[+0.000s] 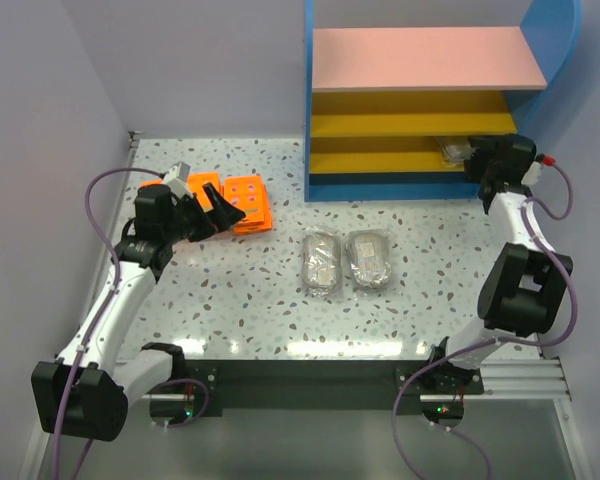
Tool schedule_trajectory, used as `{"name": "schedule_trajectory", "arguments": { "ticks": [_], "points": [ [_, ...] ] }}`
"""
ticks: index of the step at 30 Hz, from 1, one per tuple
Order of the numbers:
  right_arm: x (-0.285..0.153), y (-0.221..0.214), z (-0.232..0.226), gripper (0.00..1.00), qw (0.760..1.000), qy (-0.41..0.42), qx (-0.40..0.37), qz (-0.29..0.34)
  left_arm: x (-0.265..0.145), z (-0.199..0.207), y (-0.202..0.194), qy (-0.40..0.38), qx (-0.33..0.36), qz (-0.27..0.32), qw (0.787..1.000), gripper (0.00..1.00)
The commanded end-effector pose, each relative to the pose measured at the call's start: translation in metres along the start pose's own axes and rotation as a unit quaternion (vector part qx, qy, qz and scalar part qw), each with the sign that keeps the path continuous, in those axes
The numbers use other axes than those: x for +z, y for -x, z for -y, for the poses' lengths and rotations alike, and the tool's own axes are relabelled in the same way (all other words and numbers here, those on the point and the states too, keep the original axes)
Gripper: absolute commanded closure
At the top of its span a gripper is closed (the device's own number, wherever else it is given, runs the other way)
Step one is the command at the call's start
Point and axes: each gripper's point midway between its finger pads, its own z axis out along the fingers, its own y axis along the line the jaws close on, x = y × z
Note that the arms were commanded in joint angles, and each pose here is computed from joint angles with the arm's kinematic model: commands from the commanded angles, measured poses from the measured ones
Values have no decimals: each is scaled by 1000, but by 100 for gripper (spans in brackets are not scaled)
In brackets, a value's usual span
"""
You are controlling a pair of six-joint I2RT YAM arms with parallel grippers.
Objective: Place and organize the cleaning sponges onto the shelf
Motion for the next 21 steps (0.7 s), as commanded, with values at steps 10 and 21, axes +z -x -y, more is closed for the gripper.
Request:
{"name": "schedule_trajectory", "arguments": {
  "ticks": [10,21],
  "points": [
    [-136,-37,45,30,986,-34,-114,-114,-10,18,2,-42,18,11,999,0],
    [-288,-160,214,30,901,-107,-166,-387,-18,7,-19,-31,22,-7,999,0]
  ]
}}
